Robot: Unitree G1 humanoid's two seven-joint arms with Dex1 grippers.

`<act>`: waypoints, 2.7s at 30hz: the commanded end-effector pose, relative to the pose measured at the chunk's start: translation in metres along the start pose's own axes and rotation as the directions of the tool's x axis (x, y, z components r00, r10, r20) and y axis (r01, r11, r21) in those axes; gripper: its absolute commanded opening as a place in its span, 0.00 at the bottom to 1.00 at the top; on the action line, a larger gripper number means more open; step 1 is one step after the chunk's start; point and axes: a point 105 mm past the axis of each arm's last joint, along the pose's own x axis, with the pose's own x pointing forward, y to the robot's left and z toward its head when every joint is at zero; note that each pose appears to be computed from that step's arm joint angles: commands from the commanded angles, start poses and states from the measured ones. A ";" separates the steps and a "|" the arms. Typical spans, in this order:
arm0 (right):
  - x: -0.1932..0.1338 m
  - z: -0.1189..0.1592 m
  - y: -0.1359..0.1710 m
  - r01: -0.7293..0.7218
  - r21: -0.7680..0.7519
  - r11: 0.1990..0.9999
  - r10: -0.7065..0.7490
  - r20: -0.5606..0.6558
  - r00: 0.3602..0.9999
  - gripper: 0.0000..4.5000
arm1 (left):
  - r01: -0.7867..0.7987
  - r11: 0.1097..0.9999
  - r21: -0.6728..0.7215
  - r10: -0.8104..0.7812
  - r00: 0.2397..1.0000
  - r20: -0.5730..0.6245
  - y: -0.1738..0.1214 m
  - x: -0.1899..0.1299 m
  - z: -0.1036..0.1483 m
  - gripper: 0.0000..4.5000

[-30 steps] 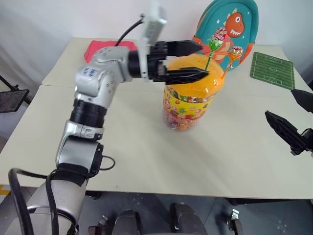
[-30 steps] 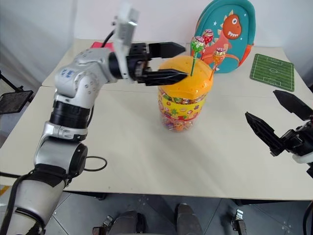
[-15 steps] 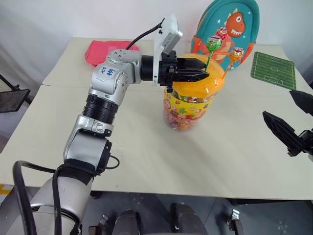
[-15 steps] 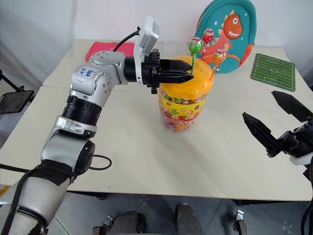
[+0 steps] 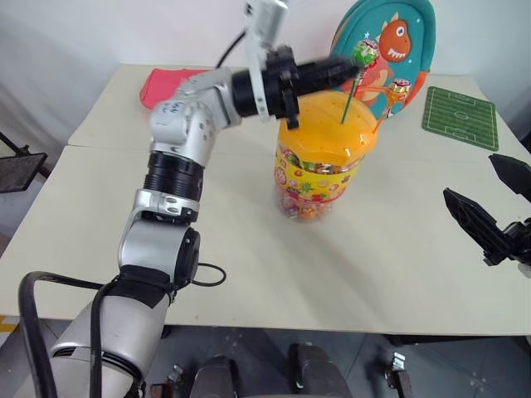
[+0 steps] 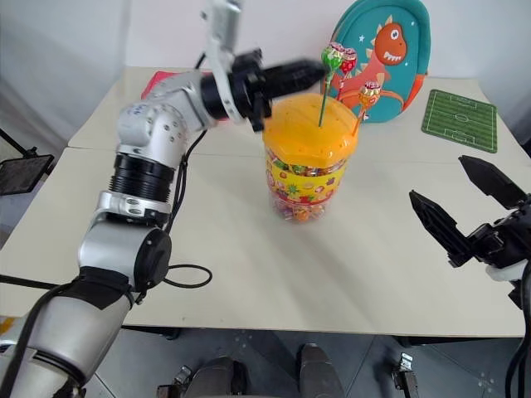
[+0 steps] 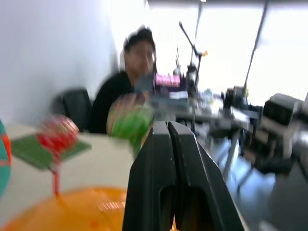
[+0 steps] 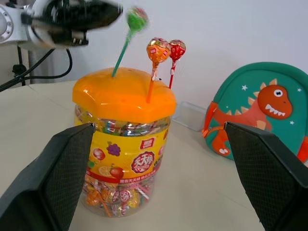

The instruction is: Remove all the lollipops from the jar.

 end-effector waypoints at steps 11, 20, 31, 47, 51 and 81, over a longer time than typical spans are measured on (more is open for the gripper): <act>0.000 0.002 -0.005 -0.025 -0.020 0.999 0.026 0.017 1.000 1.00 | 0.017 0.998 0.059 -0.007 0.984 -0.180 -0.004 -0.024 -0.012 0.46; -0.008 -0.005 -0.013 0.010 -0.025 1.000 -0.011 -0.031 0.999 1.00 | 0.053 0.992 0.112 -0.033 0.984 -0.174 -0.013 -0.054 -0.021 1.00; 0.018 -0.087 -0.070 0.107 -0.110 0.988 -0.144 -0.419 0.896 1.00 | -0.059 0.977 0.204 0.103 0.971 -0.214 -0.025 -0.148 -0.050 1.00; 0.068 -0.149 -0.162 0.571 -0.202 0.796 -0.571 -0.563 0.597 1.00 | -0.179 0.964 0.196 0.213 0.962 -0.171 -0.046 -0.153 -0.070 1.00; 0.072 -0.165 -0.162 0.575 -0.104 0.811 -0.510 -0.606 0.610 1.00 | -0.184 0.966 0.179 0.214 0.963 -0.165 -0.050 -0.153 -0.073 1.00; 0.127 -0.190 -0.137 0.624 -0.046 0.780 -0.527 -0.587 0.615 0.51 | -0.208 0.963 0.174 0.231 0.965 -0.122 -0.051 -0.147 -0.067 1.00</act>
